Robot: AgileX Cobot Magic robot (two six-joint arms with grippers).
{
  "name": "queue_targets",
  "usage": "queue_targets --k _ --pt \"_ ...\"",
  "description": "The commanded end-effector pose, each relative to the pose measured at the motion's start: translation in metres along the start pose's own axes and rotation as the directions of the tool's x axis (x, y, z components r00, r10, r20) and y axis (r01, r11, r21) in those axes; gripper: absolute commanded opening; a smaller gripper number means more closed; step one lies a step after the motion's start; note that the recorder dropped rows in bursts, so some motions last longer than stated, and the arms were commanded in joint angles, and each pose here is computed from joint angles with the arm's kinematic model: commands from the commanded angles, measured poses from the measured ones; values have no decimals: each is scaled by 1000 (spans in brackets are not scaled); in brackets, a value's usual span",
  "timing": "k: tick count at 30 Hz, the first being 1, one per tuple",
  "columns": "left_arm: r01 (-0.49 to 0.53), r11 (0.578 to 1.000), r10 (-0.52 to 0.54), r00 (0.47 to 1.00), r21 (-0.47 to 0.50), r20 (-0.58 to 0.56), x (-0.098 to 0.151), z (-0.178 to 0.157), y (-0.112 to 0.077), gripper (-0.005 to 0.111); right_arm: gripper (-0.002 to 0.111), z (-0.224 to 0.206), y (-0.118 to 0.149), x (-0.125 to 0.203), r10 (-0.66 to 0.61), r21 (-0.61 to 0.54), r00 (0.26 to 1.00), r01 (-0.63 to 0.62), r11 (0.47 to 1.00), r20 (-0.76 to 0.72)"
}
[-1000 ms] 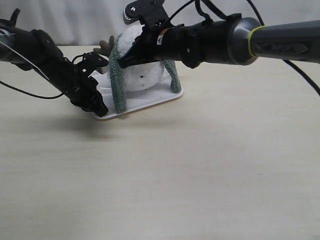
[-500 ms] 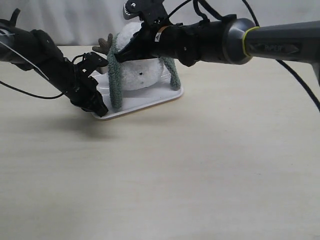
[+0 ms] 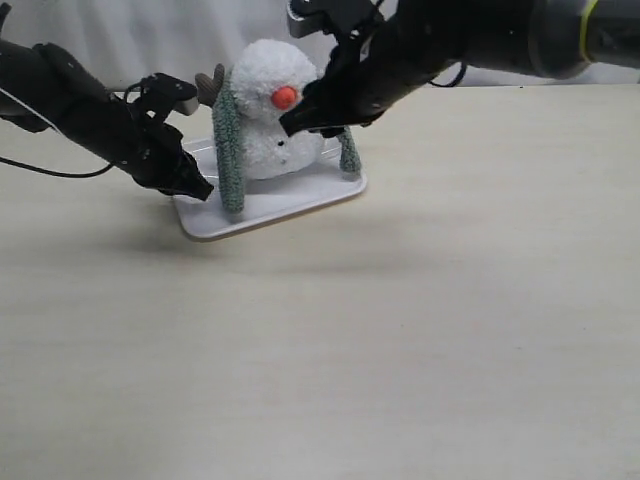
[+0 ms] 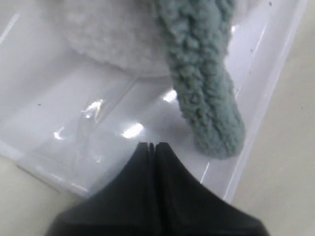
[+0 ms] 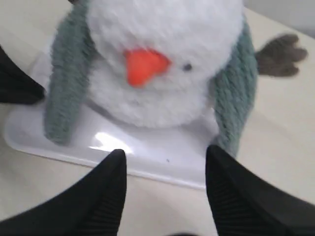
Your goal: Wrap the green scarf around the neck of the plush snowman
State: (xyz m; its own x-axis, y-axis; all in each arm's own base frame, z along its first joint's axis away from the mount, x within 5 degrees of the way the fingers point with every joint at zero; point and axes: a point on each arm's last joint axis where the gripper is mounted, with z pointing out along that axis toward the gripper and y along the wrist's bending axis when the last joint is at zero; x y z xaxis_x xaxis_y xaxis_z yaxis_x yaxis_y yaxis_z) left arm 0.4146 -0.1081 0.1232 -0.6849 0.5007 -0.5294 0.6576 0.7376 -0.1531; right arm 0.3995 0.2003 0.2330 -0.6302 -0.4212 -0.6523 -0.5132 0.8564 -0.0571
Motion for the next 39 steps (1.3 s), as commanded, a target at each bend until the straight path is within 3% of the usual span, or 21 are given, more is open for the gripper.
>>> queue_targets --k 1,5,7,11,13,14,17,19,21,23,25,26,30,33,39 --pt "92 996 -91 989 -5 121 -1 -25 11 0 48 6 -48 22 92 78 996 -92 993 13" --pt "49 993 -73 972 110 224 -2 -23 2 0 48 18 -51 25 63 85 996 -69 994 68" --pt "-1 986 -44 962 168 269 -5 -25 -4 0 56 29 -41 27 9 62 998 -13 998 58" --pt "14 988 -59 957 156 285 -4 -19 0 1 65 45 -37 26 -6 54 998 3 999 58" --pt "58 985 -106 947 165 304 -3 -13 2 9 65 49 -39 19 -3 60 996 -3 998 91" --pt "65 979 -128 933 191 337 -5 -11 2 21 65 51 -39 15 6 59 995 -13 998 104" --pt "38 961 -147 909 273 390 -8 -8 -4 34 65 58 -41 12 5 65 992 -13 998 129" --pt "56 968 -146 918 243 369 -6 3 -6 33 64 65 -42 13 12 72 988 -23 997 154" --pt "72 985 -120 938 157 324 -2 23 -9 33 54 70 -43 14 13 77 985 -27 997 173" --pt "43 986 -94 941 161 326 -3 26 -14 31 48 73 -43 15 12 79 983 -27 996 181" --pt "9 984 -68 940 175 336 -6 28 -21 23 41 78 -43 17 12 82 982 -28 996 186" --pt "-15 985 -44 941 172 337 -7 29 -25 12 35 82 -43 19 12 84 981 -28 996 193" --pt "-25 981 -42 940 192 339 -7 30 -27 8 42 81 -44 16 8 88 978 -27 996 208" --pt "-42 972 -44 935 233 352 -8 28 -31 16 51 78 -44 10 9 85 978 -28 996 210" --pt "-24 965 -70 935 259 348 -8 28 -33 28 52 85 -46 6 2 92 974 -24 995 228"
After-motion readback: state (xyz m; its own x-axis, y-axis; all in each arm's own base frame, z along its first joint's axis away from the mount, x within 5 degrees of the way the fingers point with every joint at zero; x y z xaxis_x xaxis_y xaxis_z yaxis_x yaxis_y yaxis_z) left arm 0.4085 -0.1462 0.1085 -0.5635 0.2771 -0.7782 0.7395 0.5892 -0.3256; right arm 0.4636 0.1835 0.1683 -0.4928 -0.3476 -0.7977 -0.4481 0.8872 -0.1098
